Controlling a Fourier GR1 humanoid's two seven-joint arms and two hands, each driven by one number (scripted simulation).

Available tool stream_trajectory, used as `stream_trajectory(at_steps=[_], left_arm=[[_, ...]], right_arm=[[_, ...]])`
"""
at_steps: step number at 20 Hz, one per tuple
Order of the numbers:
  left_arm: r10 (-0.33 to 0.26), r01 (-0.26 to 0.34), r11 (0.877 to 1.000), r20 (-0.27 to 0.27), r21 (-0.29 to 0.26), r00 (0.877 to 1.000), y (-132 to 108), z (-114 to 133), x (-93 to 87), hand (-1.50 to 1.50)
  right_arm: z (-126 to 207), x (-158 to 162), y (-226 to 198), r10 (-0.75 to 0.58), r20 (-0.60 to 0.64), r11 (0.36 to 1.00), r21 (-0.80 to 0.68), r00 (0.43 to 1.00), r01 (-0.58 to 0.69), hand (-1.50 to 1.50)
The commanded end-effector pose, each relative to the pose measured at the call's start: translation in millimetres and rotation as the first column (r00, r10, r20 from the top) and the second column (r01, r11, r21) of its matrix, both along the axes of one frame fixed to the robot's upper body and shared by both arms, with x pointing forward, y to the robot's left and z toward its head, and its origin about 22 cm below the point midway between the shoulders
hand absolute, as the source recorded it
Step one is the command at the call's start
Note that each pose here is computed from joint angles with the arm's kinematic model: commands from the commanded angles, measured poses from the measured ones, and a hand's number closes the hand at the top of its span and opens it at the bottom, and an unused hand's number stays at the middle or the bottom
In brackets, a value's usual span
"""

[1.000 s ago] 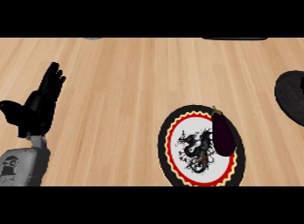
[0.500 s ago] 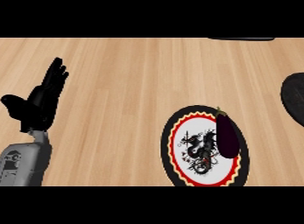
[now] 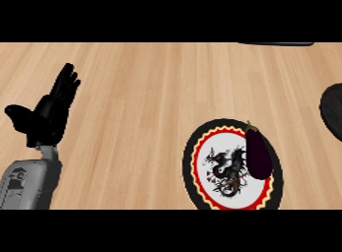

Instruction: Pick the cupcake from the plate and place it in the pan

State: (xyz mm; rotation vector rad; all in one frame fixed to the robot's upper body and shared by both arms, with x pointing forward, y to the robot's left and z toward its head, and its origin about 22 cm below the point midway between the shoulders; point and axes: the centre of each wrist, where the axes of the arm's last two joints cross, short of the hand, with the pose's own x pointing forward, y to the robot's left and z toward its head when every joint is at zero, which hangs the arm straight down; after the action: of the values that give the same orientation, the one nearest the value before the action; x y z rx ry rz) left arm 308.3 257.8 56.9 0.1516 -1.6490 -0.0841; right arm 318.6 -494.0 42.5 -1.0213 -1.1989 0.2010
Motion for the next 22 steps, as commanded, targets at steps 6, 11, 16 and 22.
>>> stream_trajectory(at_steps=[6, 11, 16, 22], left_arm=[[0.003, -0.003, 1.0, -0.014, -0.009, 1.0, -3, -3, -1.3, 0.0], [0.042, -0.042, 0.999, -0.01, 0.011, 0.999, 18, -18, -14.7, 0.0], [0.051, -0.05, 0.999, -0.033, 0.014, 0.998, 17, -2, -13.0, 0.0], [0.102, -0.101, 0.995, -0.027, 0.018, 0.994, 46, -18, -27.0, 0.0]], right_arm=[[-4, -6, -7, 0.034, 0.189, 0.995, 0.087, 0.981, -0.052, -1.5], [-8, -31, -29, -0.049, 0.397, 0.983, 0.179, 0.917, -0.025, -1.5], [-17, -58, -45, 0.002, 0.448, 0.923, 0.344, 0.894, -0.174, -1.5], [-4, -120, -89, 0.096, 0.468, 0.892, 0.351, 0.878, -0.285, -1.5]])
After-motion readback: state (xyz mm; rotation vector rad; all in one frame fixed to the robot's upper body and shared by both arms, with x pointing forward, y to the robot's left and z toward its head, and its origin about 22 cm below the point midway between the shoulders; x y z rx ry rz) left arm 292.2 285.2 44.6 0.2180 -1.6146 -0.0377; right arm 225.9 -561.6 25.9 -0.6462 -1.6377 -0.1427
